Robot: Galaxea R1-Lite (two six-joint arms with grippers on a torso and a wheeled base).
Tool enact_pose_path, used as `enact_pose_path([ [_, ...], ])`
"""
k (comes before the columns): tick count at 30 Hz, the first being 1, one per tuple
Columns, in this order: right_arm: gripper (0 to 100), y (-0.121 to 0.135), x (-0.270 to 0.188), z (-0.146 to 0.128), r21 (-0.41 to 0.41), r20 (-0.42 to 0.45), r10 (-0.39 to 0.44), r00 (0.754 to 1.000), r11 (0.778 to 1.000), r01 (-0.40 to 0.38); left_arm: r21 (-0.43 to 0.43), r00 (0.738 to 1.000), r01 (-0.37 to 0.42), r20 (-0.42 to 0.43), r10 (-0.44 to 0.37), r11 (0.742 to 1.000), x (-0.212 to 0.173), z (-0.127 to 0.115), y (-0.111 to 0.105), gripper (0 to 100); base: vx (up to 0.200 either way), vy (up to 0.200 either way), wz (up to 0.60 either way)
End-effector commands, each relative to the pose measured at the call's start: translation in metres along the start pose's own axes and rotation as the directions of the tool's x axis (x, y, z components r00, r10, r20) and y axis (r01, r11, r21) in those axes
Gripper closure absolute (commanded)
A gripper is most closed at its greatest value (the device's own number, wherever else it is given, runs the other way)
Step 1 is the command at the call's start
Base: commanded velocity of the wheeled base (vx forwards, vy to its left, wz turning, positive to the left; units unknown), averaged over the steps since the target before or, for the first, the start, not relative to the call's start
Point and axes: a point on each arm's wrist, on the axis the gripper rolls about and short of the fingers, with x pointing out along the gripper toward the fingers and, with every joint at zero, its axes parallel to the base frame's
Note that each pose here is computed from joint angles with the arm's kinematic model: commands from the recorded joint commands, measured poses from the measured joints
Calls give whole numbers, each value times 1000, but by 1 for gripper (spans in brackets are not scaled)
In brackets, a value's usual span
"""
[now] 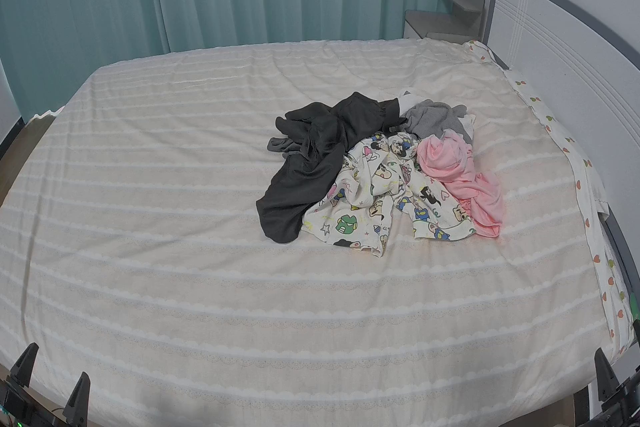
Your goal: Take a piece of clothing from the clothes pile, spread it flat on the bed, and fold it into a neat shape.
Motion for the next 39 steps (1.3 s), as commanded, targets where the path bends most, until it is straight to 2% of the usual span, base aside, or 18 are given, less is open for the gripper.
enact_pose_path([
  [1,0,0,-24,142,165,226,41,973,983,-80,2,1000,0,3,0,1000,0,-3,0,0,0,0,0],
  [2,0,0,-7,144,20,117,86,989,996,-89,2,1000,0,3,0,1000,0,-3,0,0,0,0,0],
  [3,0,-1,4,144,-12,58,127,990,992,-126,0,1000,0,3,0,1000,0,-3,0,0,0,0,0],
  [4,0,-1,4,144,-12,58,127,990,992,-126,0,1000,0,3,0,1000,0,-3,0,0,0,0,0],
  [5,0,-1,22,146,72,-12,164,986,984,-162,0,1000,0,3,0,1000,0,-3,0,0,0,0,0],
  [6,0,-1,26,146,97,-30,172,985,981,-168,0,1000,0,3,0,1000,0,-3,0,0,0,0,0],
  [7,0,-1,44,144,173,-110,197,974,969,-176,0,1000,0,3,0,1000,0,-3,0,0,0,0,0],
  [9,0,0,61,142,222,-178,233,956,956,-192,0,1000,0,3,0,1000,0,-3,0,0,0,0,0],
  [12,0,8,115,130,398,-370,352,860,896,-196,0,1000,0,3,0,1000,0,-3,0,0,0,0,0],
  [13,0,11,124,128,424,-390,366,845,886,-189,0,1000,0,3,0,1000,0,-3,0,0,0,0,0],
  [14,0,20,150,124,482,-426,406,809,858,-177,2,1000,0,3,0,1000,0,-3,0,0,0,0,0],
  [15,0,27,166,119,510,-443,428,787,843,-171,0,1000,0,3,0,1000,0,-3,0,0,0,0,0],
  [17,0,39,195,108,563,-461,454,762,814,-144,0,1000,0,3,0,1000,0,-3,0,0,0,0,0],
  [19,0,49,219,97,602,-461,468,754,789,-122,0,1000,0,3,0,1000,0,-3,0,0,0,0,0],
  [22,0,59,251,81,632,-455,468,758,769,-94,0,1000,0,3,0,1000,0,-3,0,0,0,0,0],
  [27,0,72,305,46,641,-493,441,750,767,-30,0,1000,0,3,0,1000,0,-3,0,0,0,0,0],
  [33,0,90,387,-14,671,-510,307,803,726,149,0,1000,0,3,0,1000,0,-3,0,0,0,0,0],
  [39,0,100,438,-59,649,-531,186,827,717,255,0,1000,0,3,0,1000,0,-3,0,0,0,0,0],
])
